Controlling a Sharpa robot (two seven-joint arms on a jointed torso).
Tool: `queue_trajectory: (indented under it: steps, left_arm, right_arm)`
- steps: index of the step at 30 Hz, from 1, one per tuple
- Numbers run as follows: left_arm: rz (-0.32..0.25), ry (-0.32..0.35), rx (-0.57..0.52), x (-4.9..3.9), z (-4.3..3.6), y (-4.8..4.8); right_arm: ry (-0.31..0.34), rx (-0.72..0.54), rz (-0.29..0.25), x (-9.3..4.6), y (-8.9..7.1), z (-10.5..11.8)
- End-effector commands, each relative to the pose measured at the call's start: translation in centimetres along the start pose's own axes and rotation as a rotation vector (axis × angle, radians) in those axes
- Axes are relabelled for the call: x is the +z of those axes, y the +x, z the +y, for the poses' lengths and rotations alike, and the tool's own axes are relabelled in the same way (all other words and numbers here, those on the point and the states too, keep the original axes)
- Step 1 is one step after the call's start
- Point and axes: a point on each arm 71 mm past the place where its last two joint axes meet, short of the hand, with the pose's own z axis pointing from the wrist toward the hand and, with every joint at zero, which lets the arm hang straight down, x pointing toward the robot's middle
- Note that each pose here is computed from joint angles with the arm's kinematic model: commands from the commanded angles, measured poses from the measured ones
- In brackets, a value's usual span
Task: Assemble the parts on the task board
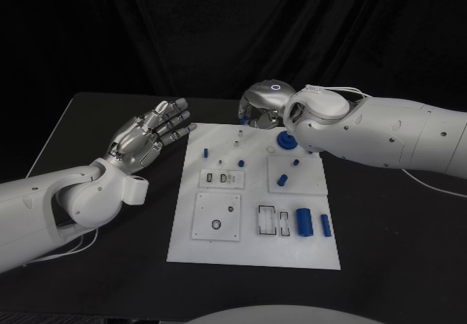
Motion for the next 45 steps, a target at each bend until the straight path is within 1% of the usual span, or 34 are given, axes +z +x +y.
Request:
queue_trajectory:
  steps: [1,17,29,45]
  left_arm:
    - [0.012,0.195,-0.008,-0.1,-1.46,0.07]
    - [0.014,0.19,-0.009,0.01,-1.27,-0.01]
    - [0.016,0.187,-0.011,0.08,-1.19,-0.06]
    - [0.019,0.183,-0.012,0.19,-1.11,-0.08]
  right_arm:
    - [-0.004,0.003,0.018,0.0,0.4,0.0]
    - [0.002,0.011,0.048,0.1,1.6,0.1]
    - [-0.006,0.016,0.052,0.4,2.4,0.3]
    - [-0.018,0.017,0.052,1.0,2.8,0.8]
